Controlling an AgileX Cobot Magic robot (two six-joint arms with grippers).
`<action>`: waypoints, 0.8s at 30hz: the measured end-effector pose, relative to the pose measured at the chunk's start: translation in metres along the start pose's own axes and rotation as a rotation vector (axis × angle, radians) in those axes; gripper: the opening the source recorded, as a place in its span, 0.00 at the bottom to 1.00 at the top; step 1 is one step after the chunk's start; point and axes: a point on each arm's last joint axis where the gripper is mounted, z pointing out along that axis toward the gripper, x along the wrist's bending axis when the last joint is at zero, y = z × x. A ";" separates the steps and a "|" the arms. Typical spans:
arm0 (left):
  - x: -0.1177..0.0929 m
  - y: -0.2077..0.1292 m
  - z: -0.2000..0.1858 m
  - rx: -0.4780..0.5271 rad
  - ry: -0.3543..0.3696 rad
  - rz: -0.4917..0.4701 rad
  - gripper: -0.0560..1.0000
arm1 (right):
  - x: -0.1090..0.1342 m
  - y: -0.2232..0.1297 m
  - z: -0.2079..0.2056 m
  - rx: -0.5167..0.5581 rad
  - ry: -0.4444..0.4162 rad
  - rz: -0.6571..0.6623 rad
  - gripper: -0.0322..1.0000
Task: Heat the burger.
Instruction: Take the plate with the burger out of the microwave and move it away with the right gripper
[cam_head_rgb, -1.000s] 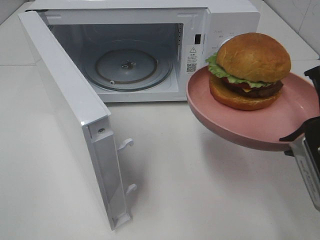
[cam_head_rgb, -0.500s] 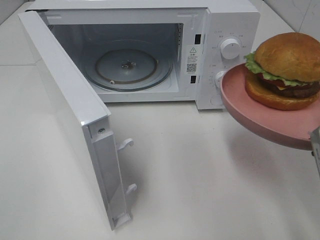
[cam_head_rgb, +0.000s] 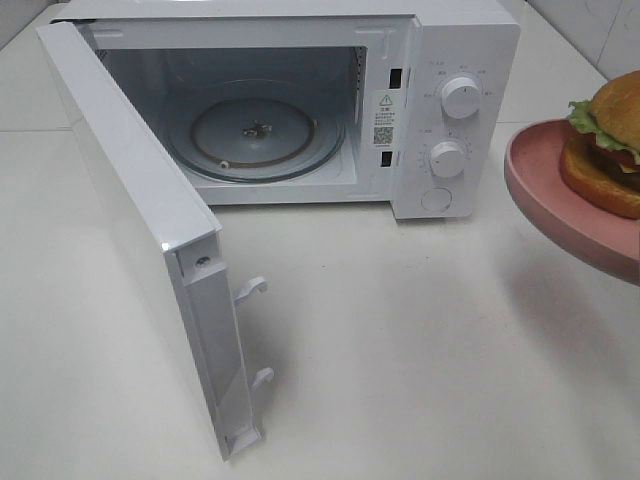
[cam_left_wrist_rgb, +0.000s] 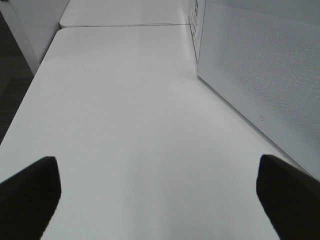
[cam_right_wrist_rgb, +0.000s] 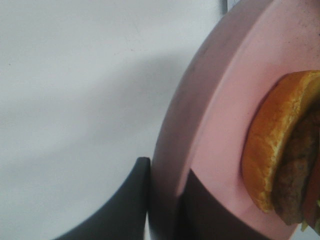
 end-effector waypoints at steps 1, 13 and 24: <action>0.000 0.000 0.000 0.000 0.000 0.000 0.99 | 0.000 -0.001 0.000 0.008 -0.001 0.015 0.14; 0.000 0.000 0.000 0.000 0.000 0.000 0.99 | 0.001 -0.014 -0.001 0.154 -0.011 0.266 0.14; 0.000 0.000 0.000 0.000 0.000 0.000 0.99 | 0.004 -0.017 0.008 0.286 0.018 0.384 0.14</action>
